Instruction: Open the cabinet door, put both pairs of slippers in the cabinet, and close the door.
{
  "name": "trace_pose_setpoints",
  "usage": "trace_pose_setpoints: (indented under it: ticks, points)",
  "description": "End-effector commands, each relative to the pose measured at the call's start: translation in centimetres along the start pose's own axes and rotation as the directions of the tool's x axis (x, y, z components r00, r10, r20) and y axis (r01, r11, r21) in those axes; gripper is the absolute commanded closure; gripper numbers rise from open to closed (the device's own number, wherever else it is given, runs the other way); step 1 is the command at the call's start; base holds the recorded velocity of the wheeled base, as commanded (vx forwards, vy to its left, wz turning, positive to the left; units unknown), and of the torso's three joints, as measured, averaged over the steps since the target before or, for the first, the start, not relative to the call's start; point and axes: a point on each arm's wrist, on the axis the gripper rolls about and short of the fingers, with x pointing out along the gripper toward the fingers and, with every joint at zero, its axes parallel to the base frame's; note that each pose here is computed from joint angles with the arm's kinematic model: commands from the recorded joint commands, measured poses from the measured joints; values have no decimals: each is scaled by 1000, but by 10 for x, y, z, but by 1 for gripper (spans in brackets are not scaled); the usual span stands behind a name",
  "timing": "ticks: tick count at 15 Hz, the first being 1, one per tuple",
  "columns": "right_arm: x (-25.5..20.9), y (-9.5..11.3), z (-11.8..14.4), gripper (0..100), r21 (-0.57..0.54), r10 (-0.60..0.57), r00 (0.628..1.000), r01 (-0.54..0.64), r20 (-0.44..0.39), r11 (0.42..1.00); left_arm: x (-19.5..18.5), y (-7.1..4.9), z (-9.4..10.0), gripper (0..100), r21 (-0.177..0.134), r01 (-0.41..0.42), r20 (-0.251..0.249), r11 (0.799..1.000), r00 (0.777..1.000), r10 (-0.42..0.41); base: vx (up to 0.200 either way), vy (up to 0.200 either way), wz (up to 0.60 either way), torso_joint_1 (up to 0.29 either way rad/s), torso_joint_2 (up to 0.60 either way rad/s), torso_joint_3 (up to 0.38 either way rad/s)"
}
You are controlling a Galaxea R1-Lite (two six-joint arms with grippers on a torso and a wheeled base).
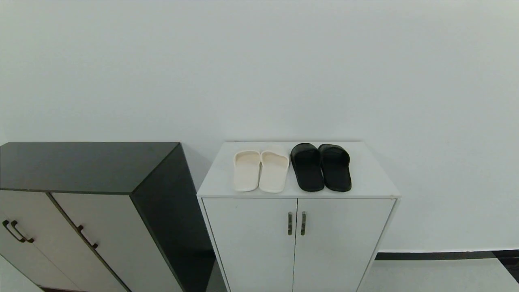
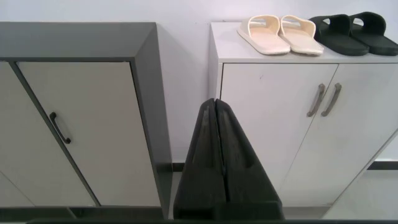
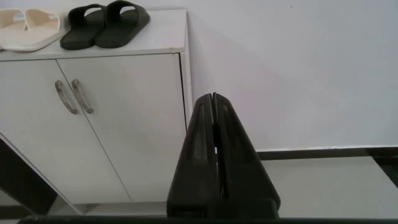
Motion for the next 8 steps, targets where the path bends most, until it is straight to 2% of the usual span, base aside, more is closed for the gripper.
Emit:
trace_pose_setpoints:
  ticks: [1, 7, 8]
  points:
    - [0, 0, 0, 100, -1, 0, 1000, 0, -2, 1000, 0, 0, 0, 100, 0, 0, 0, 1000, 1000, 0, 0, 0, 0, 0, 0, 0]
    - [0, 0, 1, 100, -34, 3, 1000, -3, 3, 999, 0, 0, 0, 100, 4, 0, 0, 1000, 1000, 0, 0, 0, 0, 0, 0, 0]
    - [-1, 0, 6, 100, -38, 18, 999, -17, 32, 999, 0, 0, 0, 100, 4, 0, 0, 1000, 1000, 0, 0, 0, 0, 0, 0, 0]
